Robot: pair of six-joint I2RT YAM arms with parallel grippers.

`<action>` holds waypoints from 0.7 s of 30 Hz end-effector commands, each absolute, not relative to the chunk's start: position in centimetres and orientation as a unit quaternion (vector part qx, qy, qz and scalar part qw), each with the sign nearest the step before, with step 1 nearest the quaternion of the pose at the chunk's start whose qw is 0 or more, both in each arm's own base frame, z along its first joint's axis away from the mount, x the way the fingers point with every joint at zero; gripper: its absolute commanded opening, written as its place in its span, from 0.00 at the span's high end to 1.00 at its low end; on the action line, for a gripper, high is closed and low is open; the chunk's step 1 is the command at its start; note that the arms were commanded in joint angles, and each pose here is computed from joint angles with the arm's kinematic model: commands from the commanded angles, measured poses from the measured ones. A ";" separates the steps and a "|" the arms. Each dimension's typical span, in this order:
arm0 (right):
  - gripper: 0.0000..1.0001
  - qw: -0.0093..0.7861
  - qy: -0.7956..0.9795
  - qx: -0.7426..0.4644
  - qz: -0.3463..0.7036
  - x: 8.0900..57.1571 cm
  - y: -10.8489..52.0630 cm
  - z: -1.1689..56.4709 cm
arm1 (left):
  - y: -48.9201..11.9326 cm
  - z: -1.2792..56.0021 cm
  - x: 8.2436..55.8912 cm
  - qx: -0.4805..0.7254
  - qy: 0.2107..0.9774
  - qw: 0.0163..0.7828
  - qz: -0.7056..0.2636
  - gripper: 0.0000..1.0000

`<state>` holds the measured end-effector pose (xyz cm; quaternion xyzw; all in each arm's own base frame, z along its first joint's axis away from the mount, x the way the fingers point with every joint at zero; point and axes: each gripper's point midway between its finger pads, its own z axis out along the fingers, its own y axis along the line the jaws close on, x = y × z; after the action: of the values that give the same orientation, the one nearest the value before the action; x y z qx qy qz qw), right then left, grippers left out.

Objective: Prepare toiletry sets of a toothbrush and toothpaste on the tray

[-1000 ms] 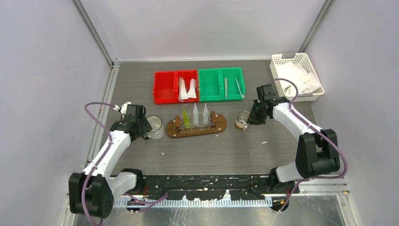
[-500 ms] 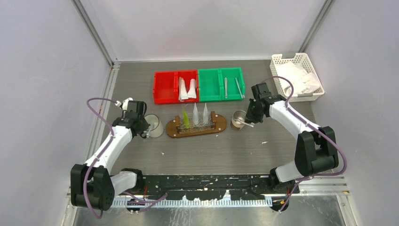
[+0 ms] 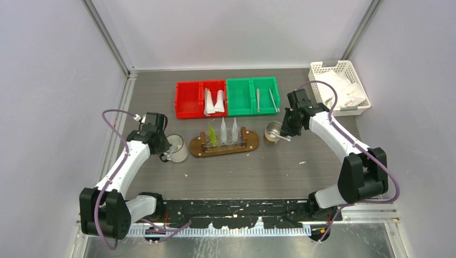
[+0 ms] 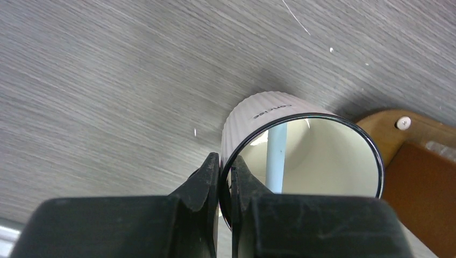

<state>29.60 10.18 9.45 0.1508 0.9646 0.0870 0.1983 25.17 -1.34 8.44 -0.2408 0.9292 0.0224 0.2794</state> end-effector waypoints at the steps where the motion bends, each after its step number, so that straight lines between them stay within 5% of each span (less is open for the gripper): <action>1: 0.99 0.255 0.953 0.122 0.105 30.8 11.2 15.0 | -2.5 13.4 26.3 -0.230 0.921 0.314 -0.023 0.99; 21: 0.99 0.204 0.975 0.038 0.080 32.2 15.2 13.8 | -7.6 15.5 29.4 -0.149 0.934 0.324 -0.021 0.98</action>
<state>30.92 14.94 11.96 0.0560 0.9779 0.0915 0.1795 27.08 -6.07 13.02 -0.1562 0.9485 -0.0096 0.2756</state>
